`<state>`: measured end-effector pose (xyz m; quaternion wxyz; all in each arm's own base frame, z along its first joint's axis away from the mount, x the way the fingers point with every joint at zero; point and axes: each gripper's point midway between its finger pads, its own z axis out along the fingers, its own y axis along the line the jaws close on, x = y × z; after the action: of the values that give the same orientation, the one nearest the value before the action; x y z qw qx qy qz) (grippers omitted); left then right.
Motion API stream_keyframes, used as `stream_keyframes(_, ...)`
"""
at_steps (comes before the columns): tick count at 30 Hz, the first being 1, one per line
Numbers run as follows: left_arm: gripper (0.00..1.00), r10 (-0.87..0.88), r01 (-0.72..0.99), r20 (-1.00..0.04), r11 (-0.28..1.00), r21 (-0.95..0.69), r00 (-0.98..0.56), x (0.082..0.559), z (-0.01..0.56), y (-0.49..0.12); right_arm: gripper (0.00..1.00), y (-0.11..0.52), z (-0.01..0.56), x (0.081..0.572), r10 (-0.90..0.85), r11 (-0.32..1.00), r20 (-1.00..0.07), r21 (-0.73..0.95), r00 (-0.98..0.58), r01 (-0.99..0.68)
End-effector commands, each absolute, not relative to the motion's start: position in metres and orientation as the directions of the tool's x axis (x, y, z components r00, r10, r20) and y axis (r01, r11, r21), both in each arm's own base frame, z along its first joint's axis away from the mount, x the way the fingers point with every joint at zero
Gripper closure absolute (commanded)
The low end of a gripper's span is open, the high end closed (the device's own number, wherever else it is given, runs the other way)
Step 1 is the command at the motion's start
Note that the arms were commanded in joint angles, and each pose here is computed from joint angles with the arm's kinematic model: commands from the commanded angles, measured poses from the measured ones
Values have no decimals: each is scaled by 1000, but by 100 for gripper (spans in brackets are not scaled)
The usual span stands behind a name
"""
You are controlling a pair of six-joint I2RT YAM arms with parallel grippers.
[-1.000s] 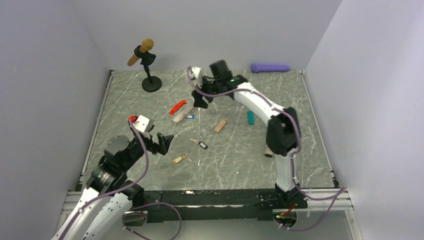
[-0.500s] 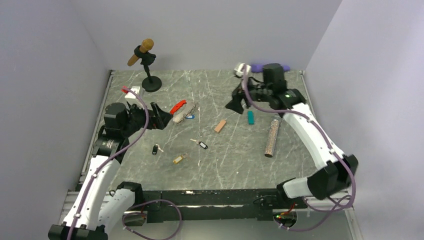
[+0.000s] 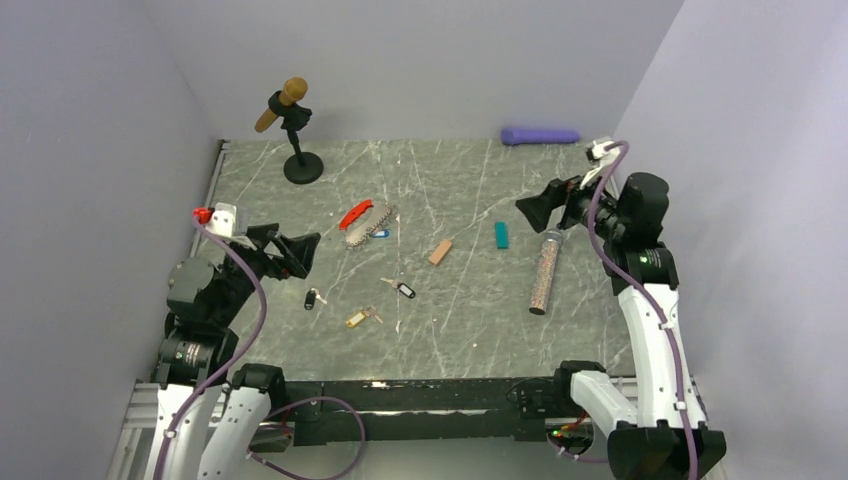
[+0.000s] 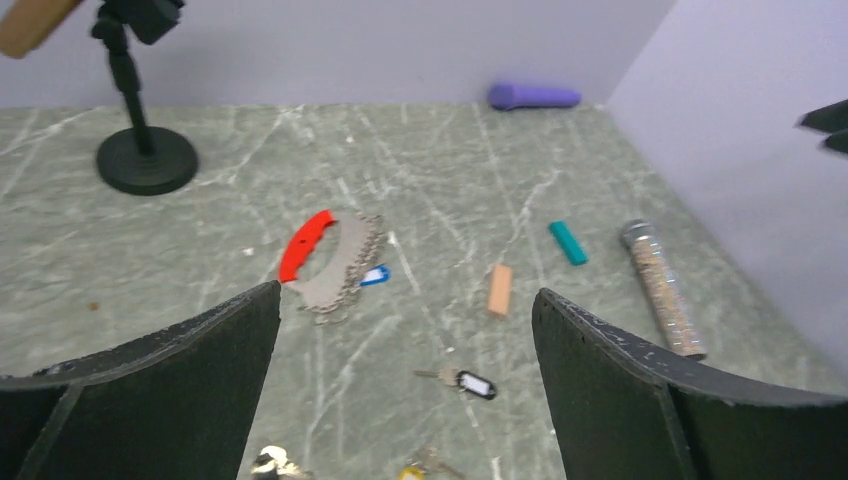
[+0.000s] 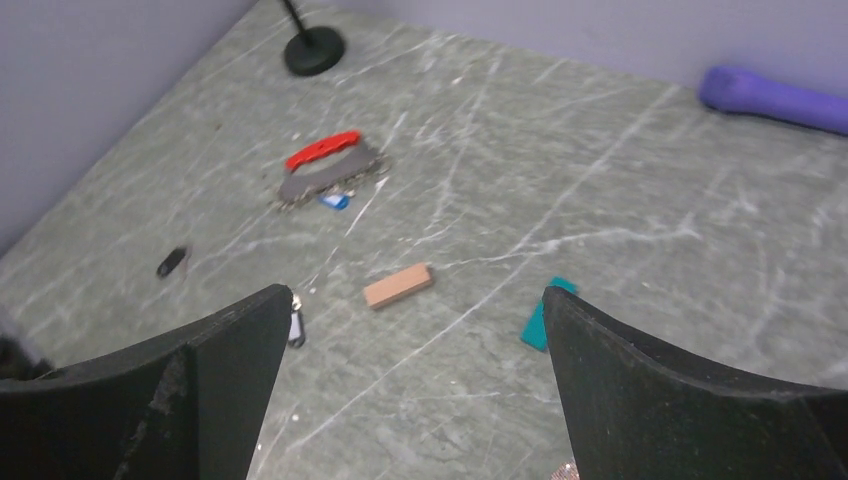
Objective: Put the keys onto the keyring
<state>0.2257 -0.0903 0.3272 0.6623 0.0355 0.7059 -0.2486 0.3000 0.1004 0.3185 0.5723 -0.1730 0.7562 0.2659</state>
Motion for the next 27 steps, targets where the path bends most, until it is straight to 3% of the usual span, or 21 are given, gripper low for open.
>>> stream_keyframes(1, 1, -153, 281, -975, 940, -195, -163, 232, 296, -69, 0, 71, 335, 311, 194, 874, -952, 278, -239, -398)
stream_keyframes(6, 1, -68, 293, -984, 949, -114, -163, 232, 280, -65, 0, 54, 337, 309, 246, 887, -944, 311, -220, -342)
stream_keyframes(15, 1, -75, 329, -990, 938, -111, -120, 226, 262, -71, 0, 39, 318, 310, 291, 902, -924, 352, -250, -249)
stream_keyframes(27, 1, -45, 308, -984, 947, -97, -174, 237, 250, -68, 0, 23, 301, 315, 268, 931, -929, 318, -257, -181)
